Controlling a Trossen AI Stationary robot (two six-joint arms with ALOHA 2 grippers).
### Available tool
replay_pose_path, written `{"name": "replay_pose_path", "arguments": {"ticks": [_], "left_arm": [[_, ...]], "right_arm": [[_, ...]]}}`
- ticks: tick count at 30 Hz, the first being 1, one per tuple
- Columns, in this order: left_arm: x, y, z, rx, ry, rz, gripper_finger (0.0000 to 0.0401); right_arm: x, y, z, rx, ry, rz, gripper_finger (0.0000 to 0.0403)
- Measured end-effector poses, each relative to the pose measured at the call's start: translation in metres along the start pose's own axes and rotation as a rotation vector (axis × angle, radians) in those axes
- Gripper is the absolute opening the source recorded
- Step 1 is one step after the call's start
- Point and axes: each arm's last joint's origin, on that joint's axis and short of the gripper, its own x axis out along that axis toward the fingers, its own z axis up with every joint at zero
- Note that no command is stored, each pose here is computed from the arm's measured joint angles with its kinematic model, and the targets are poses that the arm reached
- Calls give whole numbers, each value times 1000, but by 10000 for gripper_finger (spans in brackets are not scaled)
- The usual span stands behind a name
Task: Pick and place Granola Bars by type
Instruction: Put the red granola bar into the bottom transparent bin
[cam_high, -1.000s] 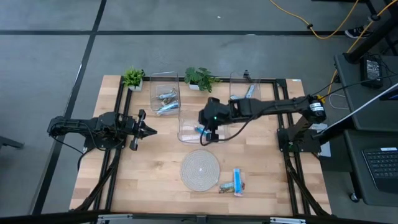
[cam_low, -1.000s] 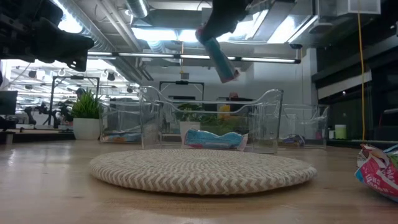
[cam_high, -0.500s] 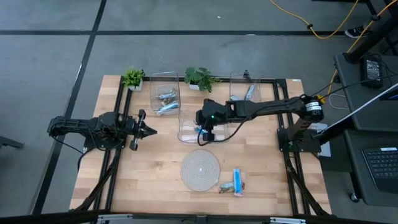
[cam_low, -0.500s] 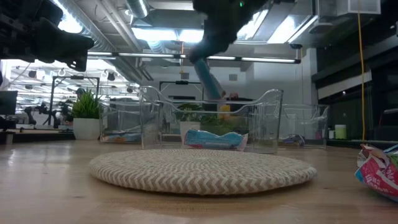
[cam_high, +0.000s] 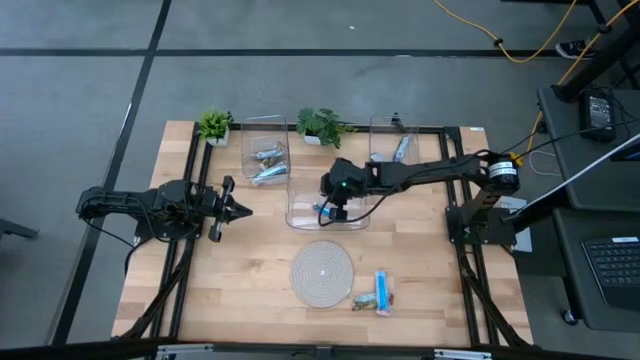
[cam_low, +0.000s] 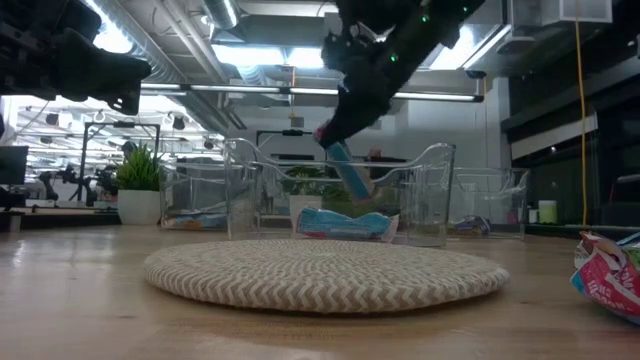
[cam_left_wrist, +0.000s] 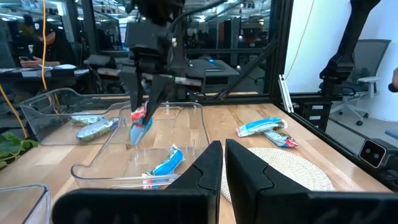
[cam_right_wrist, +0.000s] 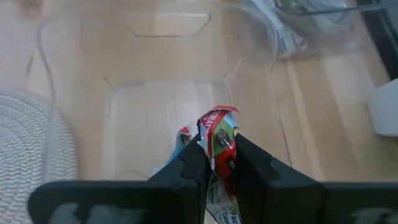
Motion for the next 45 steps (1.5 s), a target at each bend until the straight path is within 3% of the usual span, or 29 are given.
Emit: {"name": "replay_pose_path", "arguments": {"ticks": [24, 38, 45], "left_arm": [[0, 0, 0, 0, 0, 0, 12], [0, 0, 0, 0, 0, 0, 11], [0, 0, 0, 0, 0, 0, 15]], "right_arm": [[2, 0, -3, -1, -11, 50, 66], [2, -1, -1, -15, -25, 44, 192], [2, 1, 1, -24, -53, 46, 209]]}}
